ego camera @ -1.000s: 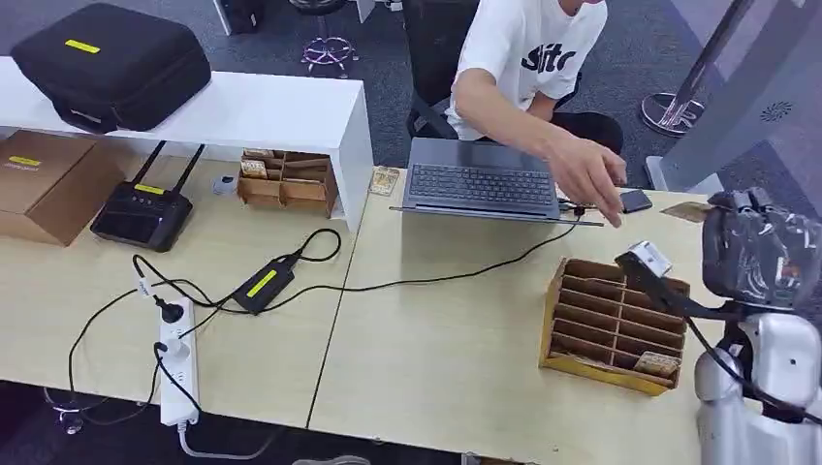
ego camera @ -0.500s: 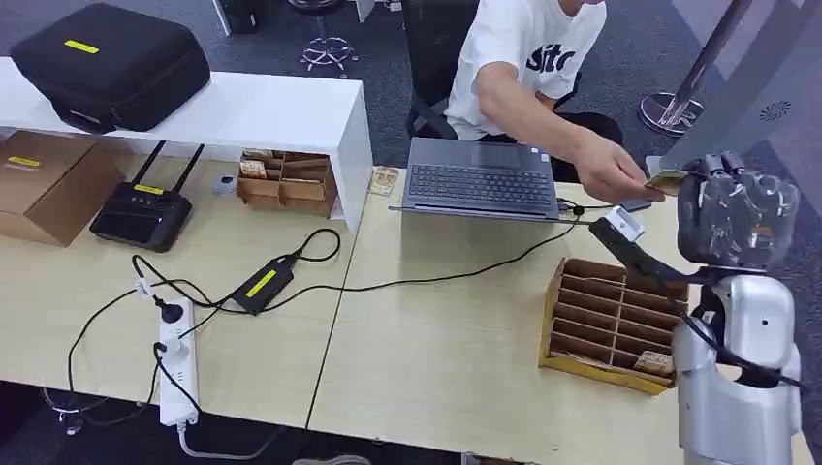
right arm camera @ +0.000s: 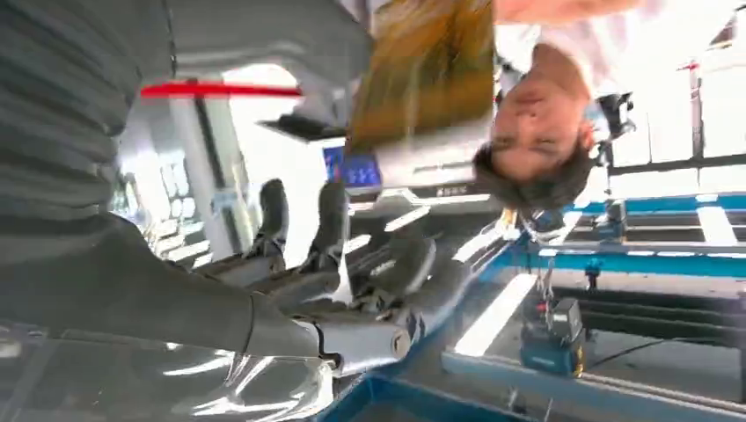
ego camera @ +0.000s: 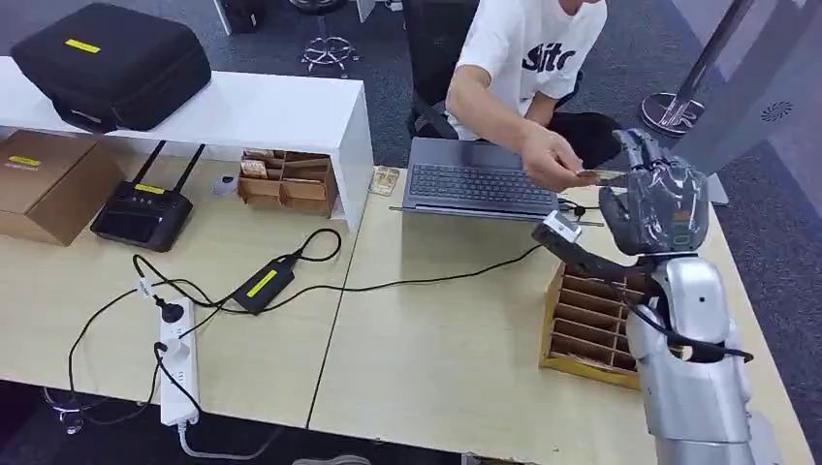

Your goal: Pass the card to the sensor for recognition and then transmit it.

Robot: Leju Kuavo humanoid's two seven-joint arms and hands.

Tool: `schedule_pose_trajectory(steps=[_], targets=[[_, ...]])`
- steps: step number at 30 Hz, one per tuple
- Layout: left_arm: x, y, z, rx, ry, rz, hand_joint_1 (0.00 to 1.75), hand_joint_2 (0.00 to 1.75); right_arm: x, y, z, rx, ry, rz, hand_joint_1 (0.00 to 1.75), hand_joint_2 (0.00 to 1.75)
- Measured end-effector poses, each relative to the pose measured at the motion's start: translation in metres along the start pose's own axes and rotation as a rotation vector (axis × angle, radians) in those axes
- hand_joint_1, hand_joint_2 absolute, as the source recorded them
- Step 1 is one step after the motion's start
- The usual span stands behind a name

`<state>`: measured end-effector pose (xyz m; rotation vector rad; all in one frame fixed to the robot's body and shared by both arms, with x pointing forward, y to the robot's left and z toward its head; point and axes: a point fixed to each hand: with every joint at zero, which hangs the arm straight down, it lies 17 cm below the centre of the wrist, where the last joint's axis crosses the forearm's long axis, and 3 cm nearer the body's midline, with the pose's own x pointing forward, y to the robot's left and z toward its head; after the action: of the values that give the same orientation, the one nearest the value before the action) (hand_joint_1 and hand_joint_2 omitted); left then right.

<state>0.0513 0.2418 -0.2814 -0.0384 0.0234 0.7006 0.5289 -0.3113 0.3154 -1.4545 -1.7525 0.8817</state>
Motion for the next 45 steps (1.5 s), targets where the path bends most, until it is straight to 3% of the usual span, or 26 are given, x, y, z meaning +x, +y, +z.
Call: schedule_pose_trajectory(steps=[3,19,22,25,29,33,35,37,40,42,45], targets=[[0.000,0.001,0.000,0.004,0.000,0.000,0.00,1.75,0.003,0.005,0.006,0.019,0.000,-0.091,0.00,1.75],[0.000,0.001,0.000,0.006,0.000,0.001,0.00,1.75,0.003,0.006,0.015,0.023,0.003,-0.160,0.00,1.75],[-0.001,0.002,0.000,0.012,-0.001,0.001,0.00,1.75,0.001,0.004,0.023,0.028,0.010,-0.320,0.00,1.75],[-0.001,0.003,-0.001,0.018,0.000,0.002,0.00,1.75,-0.007,0.000,0.032,0.038,0.051,-0.596,0.00,1.75],[-0.003,0.003,-0.001,0.024,0.002,0.005,0.00,1.75,-0.048,-0.010,0.048,-0.013,0.141,-0.865,0.00,1.75],[-0.003,0.003,-0.001,0.024,0.003,0.011,0.00,1.75,-0.095,-0.020,0.069,-0.080,0.224,-0.943,0.00,1.75],[-0.002,0.003,-0.001,0.023,0.002,0.011,0.00,1.75,-0.110,-0.017,0.078,-0.072,0.269,-1.066,0.00,1.75],[-0.002,0.002,-0.001,0.018,0.002,0.009,0.00,1.75,-0.141,-0.018,0.106,-0.105,0.283,-1.364,0.00,1.75],[-0.008,0.006,-0.001,0.019,0.010,0.009,0.00,1.75,-0.232,-0.064,0.176,-0.484,0.248,-1.750,0.00,1.75],[-0.011,0.011,-0.002,0.027,0.015,0.011,0.00,1.75,-0.276,-0.073,0.222,-0.663,0.277,-1.813,0.00,1.75],[-0.011,0.012,-0.002,0.032,0.016,0.011,0.00,1.75,-0.310,-0.047,0.282,-0.666,0.470,-1.727,0.00,1.75]])
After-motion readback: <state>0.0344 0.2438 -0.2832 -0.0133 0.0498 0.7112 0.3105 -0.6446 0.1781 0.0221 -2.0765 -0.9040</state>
